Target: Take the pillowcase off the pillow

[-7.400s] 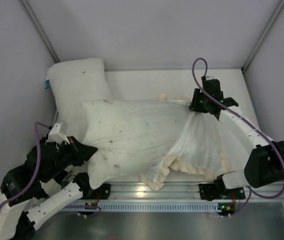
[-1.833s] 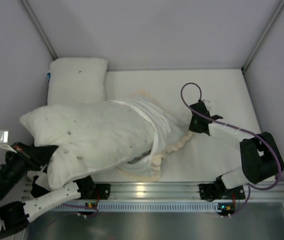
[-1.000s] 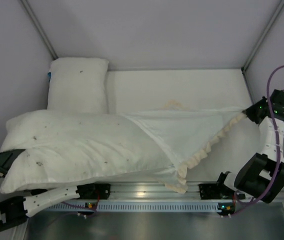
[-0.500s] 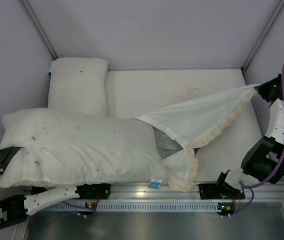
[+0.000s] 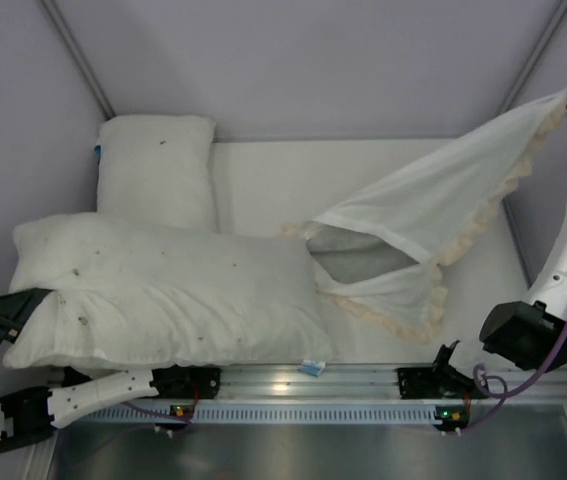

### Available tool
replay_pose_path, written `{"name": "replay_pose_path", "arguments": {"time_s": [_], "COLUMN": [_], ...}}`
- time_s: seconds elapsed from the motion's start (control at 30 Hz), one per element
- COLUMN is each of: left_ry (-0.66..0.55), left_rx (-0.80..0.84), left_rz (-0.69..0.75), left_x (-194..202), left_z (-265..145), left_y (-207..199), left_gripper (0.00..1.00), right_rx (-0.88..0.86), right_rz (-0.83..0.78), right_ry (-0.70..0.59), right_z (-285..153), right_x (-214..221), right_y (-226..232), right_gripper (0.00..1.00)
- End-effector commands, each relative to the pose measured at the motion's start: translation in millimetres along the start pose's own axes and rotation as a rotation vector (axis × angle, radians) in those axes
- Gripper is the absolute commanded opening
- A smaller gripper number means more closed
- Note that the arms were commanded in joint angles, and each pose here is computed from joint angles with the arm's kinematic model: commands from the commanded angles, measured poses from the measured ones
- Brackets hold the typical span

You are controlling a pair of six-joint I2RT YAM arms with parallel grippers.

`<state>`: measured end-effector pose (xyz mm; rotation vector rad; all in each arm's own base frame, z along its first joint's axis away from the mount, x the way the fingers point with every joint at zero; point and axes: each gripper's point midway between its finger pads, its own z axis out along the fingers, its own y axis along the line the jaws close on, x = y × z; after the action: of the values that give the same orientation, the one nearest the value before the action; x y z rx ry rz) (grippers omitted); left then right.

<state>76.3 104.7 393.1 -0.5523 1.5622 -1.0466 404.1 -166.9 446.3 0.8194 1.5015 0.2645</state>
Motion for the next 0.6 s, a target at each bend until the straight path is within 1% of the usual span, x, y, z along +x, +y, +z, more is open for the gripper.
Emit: {"name": "replay_pose_path", "arguments": {"time_s": [0.0,0.03,0.2,0.3,0.33,0.4,0.43,0.5,0.53,0.57], "left_ry": [-0.061,-0.064,-0.045,-0.018,-0.001,0.034,0.058,0.092,0.112,0.132], "left_rx": [-0.004,0.002,-0.003,-0.035,-0.06,-0.082,-0.105,-0.1,-0.109,-0.095], "left_rz": [-0.055,-0.067,-0.058,-0.03,-0.003,0.026,0.066,0.097,0.131,0.139], "left_x": [-18.0,-19.2,-11.5,2.8,13.8,29.3,44.0,59.8,72.6,80.3], "left_z": [-7.5,-9.4,-5.6,5.1,12.7,24.8,33.8,46.5,53.6,58.6], "left_y": [17.6,19.7,18.5,17.5,19.3,17.2,18.1,10.1,10.1,3.1], "left_gripper": [0.0,0.0,0.0,0.0,0.0,0.0,0.0,0.0,0.0,0.0], "right_rx": [-0.14,-0.155,-0.222,-0.273,-0.287,-0.31,-0.308,-0.269,-0.211,-0.191], "right_rz": [-0.03,-0.026,-0.029,-0.043,-0.067,-0.1,-0.13,-0.139,-0.136,-0.128], "right_ry": [-0.215,-0.225,-0.238,-0.213,-0.207,-0.155,-0.14,-0.054,0.034,0.066], "right_z": [-26.4,-26.1,-37.5,-50.0,-53.9,-59.8,-60.2,-52.8,-36.8,-37.2], "right_x": [-76.6,-84.4,-94.9,-86.9,-81.6,-52.6,-41.0,3.4,41.1,56.9], "right_y": [61.6,68.7,91.7,105.1,109.8,118.7,118.2,101.7,74.4,63.6], "right_gripper": [0.0,0.0,0.0,0.0,0.0,0.0,0.0,0.0,0.0,0.0]}}
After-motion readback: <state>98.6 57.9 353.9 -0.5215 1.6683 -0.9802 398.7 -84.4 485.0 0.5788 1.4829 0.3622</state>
